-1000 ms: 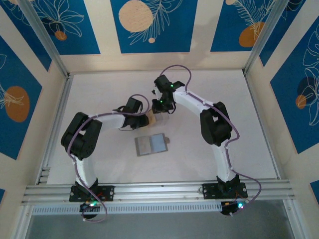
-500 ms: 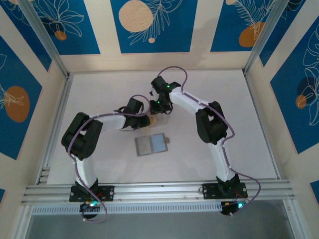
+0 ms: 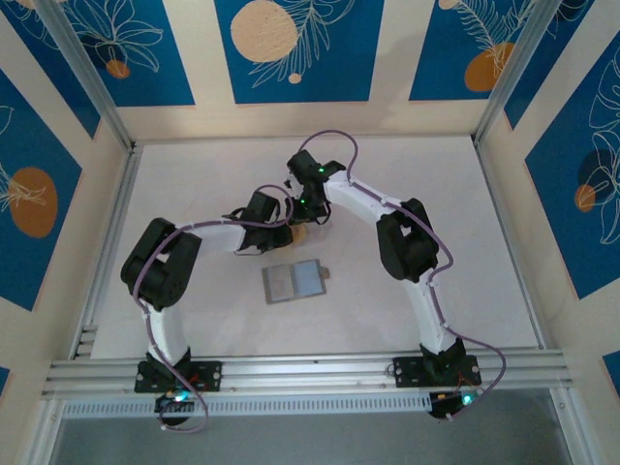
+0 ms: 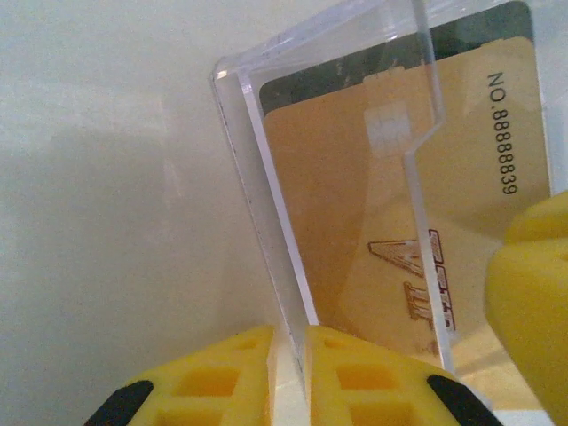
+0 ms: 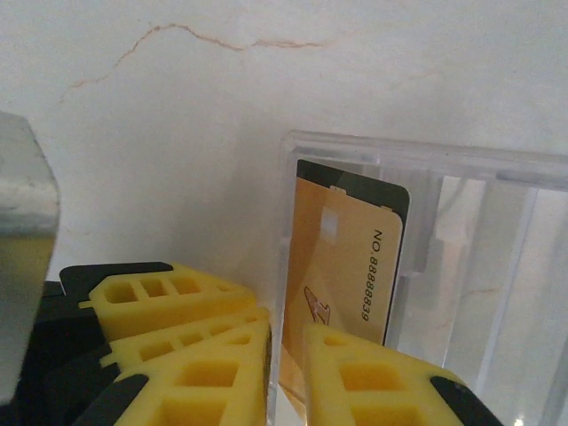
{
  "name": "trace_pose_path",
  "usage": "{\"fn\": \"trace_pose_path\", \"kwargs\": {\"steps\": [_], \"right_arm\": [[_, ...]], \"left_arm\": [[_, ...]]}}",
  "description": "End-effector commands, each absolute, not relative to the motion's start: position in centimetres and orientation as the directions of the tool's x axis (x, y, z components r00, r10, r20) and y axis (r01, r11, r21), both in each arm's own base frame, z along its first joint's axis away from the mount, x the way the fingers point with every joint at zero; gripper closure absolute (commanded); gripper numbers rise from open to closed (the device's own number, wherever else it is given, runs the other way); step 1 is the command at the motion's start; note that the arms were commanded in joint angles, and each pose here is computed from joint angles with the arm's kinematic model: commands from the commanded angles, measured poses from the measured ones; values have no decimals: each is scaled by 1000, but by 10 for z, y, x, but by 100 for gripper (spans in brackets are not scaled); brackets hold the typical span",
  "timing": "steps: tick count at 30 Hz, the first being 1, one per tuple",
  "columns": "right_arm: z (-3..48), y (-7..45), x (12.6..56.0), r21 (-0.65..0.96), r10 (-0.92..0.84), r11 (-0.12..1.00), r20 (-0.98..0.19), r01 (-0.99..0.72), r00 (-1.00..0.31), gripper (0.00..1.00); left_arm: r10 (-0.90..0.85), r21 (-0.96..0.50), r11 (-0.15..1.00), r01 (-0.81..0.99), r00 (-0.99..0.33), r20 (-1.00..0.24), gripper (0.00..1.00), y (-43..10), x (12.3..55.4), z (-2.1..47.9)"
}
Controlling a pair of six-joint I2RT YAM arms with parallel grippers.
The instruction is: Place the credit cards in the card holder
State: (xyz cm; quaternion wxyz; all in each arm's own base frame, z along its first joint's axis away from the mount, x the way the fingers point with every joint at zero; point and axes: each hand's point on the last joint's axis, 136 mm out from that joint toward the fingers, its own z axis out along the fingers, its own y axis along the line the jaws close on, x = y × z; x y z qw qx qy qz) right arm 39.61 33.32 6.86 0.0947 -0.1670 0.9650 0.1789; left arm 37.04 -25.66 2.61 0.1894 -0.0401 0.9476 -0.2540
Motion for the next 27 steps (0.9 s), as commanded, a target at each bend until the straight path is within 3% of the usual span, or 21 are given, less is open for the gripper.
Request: {"fn": "trace_pose_path", "kwargs": {"steps": [1,20,27], "right_arm": [[70,333,393,311,-284,884,-235,-349,-930,82],[89,309,411,84,-285,940,-335,-330,-898,80],[98,302,414,23,-292,946,-374,-324,-880,73]], "left_arm": [[-158,-492,871,13,-939,-305,85,-259,359,13],[-161,-489,872,5,-941,-297,85,-257,357,7],[-159,-494,869,10,-941,-299,85,-258,357,8]]}}
